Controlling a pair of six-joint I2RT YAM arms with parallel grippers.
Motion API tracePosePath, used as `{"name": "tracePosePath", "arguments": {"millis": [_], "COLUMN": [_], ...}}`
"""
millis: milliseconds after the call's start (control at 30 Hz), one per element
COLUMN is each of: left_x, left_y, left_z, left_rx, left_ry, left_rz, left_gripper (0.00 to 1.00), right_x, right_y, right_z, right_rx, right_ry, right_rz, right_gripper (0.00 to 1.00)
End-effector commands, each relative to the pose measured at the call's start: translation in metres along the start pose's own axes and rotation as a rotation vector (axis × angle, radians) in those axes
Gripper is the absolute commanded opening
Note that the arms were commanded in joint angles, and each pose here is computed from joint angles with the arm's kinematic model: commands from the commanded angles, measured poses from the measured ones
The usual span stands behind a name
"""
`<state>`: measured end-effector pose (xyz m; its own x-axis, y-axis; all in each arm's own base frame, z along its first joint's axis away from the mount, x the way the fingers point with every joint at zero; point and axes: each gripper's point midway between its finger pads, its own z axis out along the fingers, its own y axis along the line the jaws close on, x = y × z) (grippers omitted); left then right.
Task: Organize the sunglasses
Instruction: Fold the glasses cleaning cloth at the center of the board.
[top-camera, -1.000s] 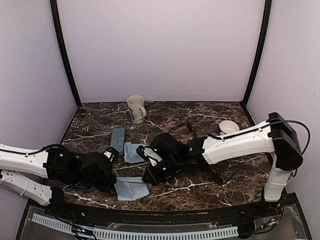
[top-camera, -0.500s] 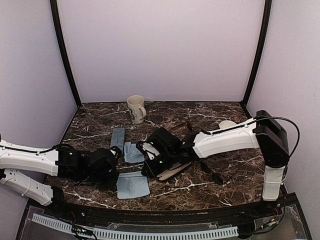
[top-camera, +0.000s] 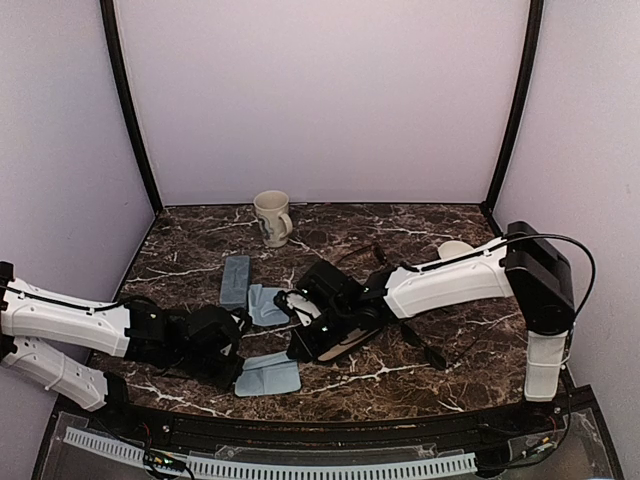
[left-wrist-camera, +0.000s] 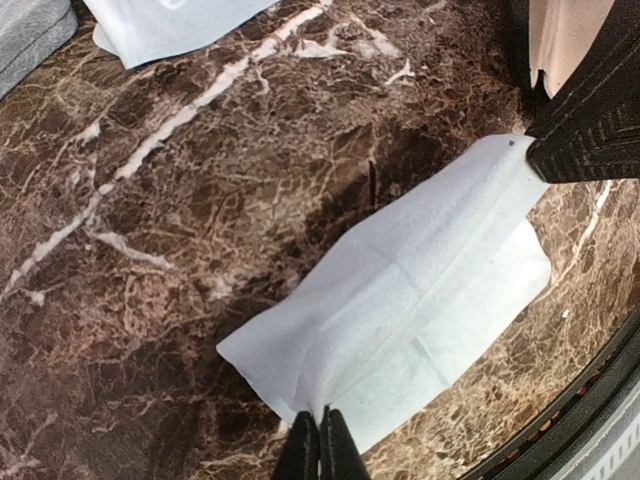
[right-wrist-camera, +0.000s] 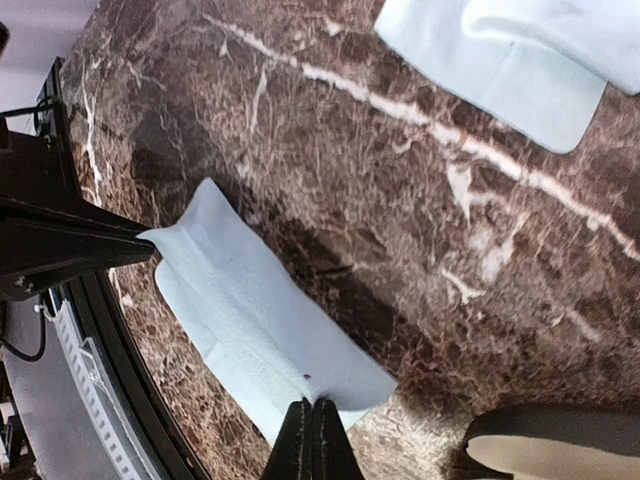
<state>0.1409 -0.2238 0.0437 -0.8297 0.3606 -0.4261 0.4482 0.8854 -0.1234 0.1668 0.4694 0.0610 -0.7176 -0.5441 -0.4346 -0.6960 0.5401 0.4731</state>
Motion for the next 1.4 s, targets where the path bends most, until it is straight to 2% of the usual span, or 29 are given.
{"name": "tracePosePath", "arguments": {"millis": [0, 967, 1367], "left_x": [0.014, 0.049, 0.047], "left_y": [-0.002, -0.002, -0.009], "left_z": [-0.001, 0.0, 0.005], "left_rx": [0.041, -0.008, -0.003], "left_ry": [0.048, 0.204, 0.206], "left_rz": [0.005, 0.077, 0.087], "left_gripper": [0.0, 0.03, 0.05], "right_x": [0.013, 0.051, 0.058], "right_y": [0.002, 0.017, 0.013], "right_z": [-0.002, 0.005, 0.01], "right_rx": [-0.008, -0.021, -0.005], "right_ry": [0.021, 0.081, 0.097], "right_rz": [-0.003, 0.024, 0.029], "right_gripper": [0.0, 0.0, 0.0]}}
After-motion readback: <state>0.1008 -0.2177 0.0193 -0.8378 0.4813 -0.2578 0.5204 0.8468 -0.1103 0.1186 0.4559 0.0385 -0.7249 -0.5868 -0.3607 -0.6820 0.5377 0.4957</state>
